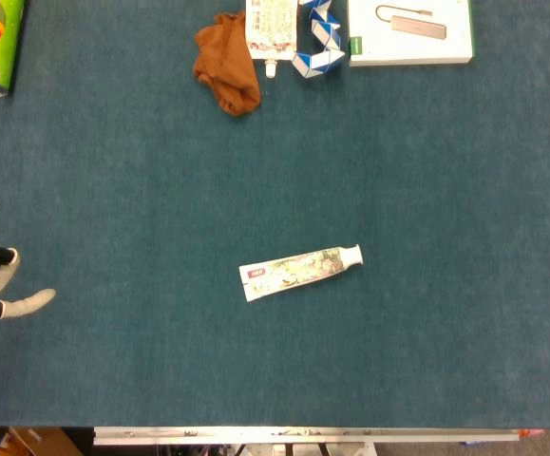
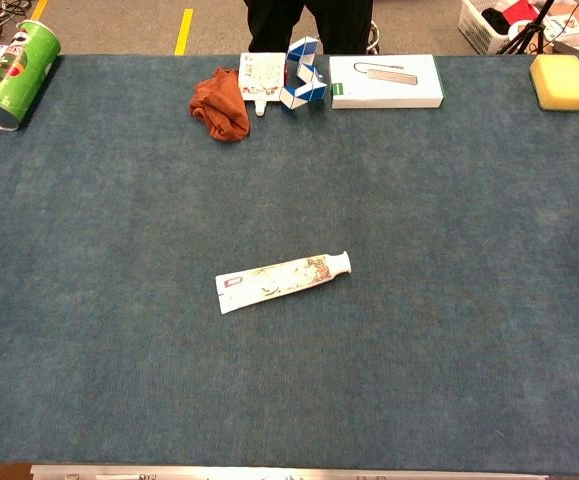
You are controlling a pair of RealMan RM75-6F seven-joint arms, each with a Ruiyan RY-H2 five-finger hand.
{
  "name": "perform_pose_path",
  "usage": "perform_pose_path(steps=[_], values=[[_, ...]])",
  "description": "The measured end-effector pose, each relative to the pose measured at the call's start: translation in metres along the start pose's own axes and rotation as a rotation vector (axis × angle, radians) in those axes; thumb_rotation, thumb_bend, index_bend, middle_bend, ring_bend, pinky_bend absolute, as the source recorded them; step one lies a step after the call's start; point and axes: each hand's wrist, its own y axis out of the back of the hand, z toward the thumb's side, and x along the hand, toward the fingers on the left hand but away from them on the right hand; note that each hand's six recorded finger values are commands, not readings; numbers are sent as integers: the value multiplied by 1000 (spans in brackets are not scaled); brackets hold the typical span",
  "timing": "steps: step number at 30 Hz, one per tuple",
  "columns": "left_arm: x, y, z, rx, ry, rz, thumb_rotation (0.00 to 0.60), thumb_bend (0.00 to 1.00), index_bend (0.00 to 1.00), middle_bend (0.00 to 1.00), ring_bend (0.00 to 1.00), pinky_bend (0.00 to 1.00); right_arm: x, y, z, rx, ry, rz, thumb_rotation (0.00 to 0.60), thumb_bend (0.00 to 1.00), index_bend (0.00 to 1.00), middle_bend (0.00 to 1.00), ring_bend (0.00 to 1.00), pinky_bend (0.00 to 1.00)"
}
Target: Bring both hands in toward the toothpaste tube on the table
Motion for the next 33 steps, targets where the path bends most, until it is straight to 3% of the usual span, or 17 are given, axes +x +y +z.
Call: perform_pose_path(steps=[8,22,27,33], values=[[1,-1,-1,-3,14,-8,502,0,1000,1000,847,226,0,-1,1,-13,11,7,600,0,1000,881,707,73],[0,3,6,-150,-4,3,502,0,1000,1000,849,227,-3,0,12,-106,102,-7,600,0,1000,881,705,74],[0,8,14,-310,-30,20,501,0,1000,1000,851,227,-4,-1,19,-225,166,-24,600,0,1000,881,705,74],[0,12,22,-542,-53,12,499,0,1000,1000,855,228,-7,-5,28,-440,252,-9,600,0,1000,891,705,74]])
